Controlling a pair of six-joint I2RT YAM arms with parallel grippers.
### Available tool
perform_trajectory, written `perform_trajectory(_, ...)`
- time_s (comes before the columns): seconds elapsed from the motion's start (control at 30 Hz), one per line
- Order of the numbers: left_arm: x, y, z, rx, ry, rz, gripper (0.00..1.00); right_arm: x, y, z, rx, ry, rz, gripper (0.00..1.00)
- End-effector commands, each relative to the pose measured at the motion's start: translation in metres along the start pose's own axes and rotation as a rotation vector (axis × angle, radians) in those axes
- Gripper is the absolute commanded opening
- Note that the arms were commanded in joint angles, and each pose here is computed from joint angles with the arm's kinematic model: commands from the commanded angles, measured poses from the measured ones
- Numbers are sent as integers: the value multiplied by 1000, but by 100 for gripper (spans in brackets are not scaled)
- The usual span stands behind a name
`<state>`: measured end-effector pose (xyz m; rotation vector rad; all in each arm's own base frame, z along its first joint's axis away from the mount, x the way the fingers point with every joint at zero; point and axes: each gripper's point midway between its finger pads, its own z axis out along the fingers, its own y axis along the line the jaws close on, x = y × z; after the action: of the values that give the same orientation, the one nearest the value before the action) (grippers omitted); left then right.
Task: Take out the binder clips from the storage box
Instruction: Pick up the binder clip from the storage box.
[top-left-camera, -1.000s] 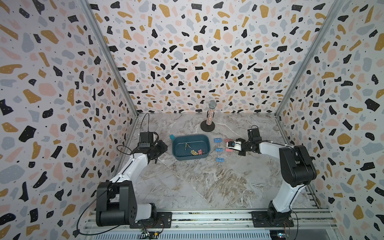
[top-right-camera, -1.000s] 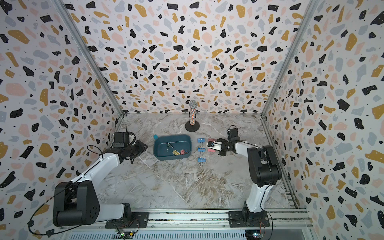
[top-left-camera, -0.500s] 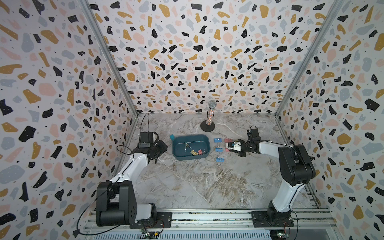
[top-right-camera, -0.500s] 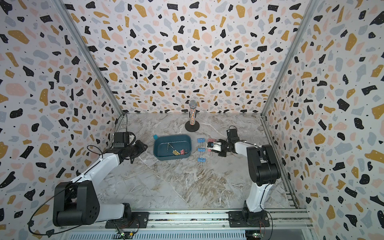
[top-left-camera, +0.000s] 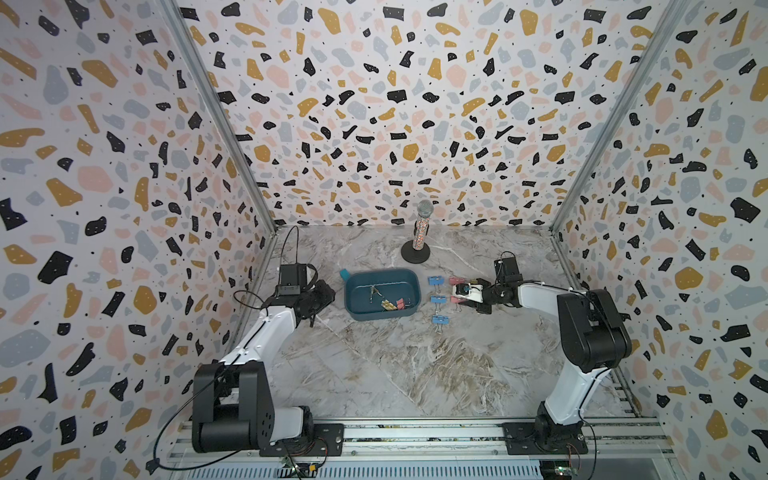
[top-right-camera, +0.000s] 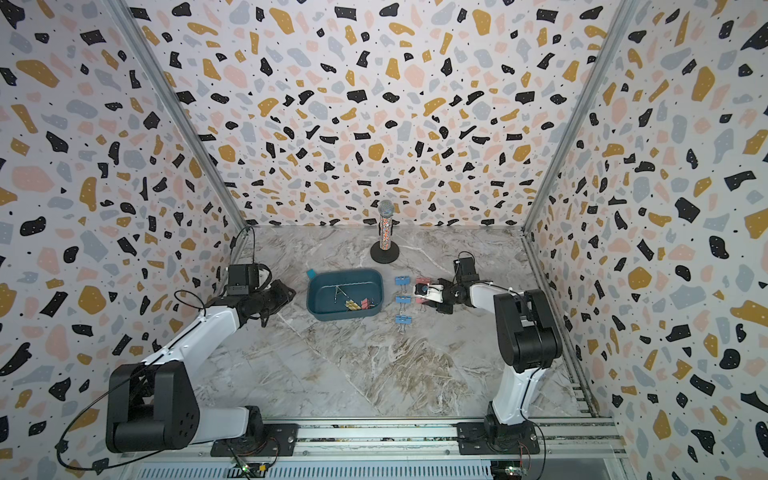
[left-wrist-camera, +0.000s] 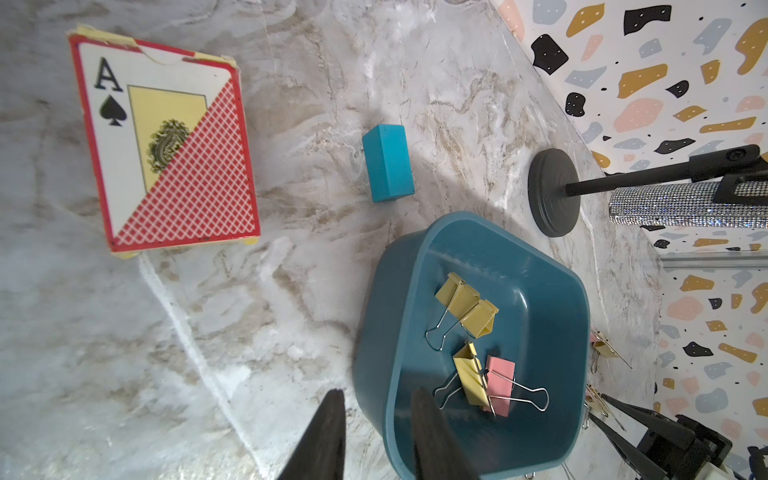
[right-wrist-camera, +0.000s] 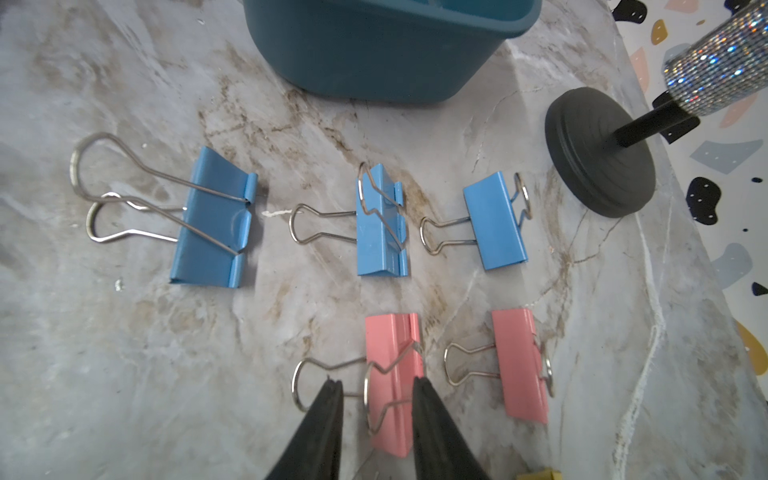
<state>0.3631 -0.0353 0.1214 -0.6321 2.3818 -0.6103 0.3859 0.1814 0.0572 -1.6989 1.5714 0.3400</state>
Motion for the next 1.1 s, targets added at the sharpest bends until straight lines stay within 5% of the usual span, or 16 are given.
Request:
perform_trajectory(0.0,-6,-6,-4,18,-33,20,31,-20,-14,-18,40,-27,-11,35)
perform_trajectory(0.53,-5,-6,-3,19,-29,19,31,-104,-24,-63,58,-189,40,36)
perform_trajectory(1.07,-7,-8,-3,26,-31,16,31,-215,6,-12,-110,-173,66,33)
